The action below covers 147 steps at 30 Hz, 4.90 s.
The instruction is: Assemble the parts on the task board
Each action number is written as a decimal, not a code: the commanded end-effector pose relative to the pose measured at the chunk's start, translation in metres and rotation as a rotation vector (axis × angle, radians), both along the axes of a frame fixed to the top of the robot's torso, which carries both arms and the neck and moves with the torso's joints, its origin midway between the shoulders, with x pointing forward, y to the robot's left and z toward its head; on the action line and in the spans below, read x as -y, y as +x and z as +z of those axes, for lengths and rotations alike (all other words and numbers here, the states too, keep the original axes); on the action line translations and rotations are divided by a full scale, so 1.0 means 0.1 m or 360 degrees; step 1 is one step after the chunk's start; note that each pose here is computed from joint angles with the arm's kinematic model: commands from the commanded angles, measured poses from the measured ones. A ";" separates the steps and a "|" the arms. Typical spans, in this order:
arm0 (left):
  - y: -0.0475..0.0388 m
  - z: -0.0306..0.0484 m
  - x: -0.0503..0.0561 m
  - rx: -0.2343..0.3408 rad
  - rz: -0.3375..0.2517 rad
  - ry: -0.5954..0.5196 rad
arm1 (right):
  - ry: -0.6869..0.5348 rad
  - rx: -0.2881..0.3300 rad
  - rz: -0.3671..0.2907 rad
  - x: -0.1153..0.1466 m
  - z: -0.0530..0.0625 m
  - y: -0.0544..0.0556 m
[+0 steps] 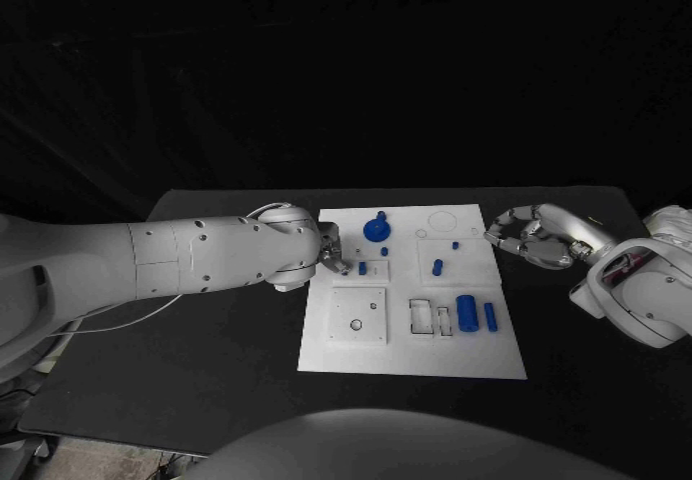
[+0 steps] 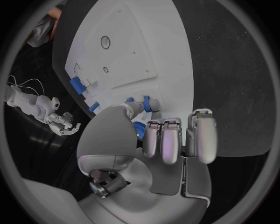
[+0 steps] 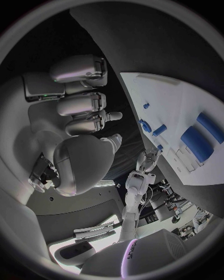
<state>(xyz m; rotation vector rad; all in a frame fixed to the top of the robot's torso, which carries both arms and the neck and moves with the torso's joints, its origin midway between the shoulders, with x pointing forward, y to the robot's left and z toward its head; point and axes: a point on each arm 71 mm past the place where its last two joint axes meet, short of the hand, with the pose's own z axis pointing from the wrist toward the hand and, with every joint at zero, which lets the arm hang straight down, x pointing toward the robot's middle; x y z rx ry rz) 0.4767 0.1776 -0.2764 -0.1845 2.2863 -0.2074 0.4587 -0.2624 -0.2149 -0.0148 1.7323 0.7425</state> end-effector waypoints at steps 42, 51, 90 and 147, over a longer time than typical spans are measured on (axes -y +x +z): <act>-0.153 -0.201 -0.01 -0.0079 -0.0005 -0.0028 | -0.0010 -0.0006 0.0003 0.01 -0.01 -0.01; -0.151 -0.201 -0.04 -0.0082 0.0007 -0.0038 | -0.0011 -0.0010 0.0001 0.01 -0.02 -0.01; -0.062 0.332 -0.30 -0.0022 0.0079 -0.0083 | -0.0021 -0.0023 -0.0009 0.02 -0.02 0.00; 0.517 0.510 0.06 -0.0483 -0.0017 0.0178 | -0.0004 -0.0001 0.0019 -0.04 -0.02 0.00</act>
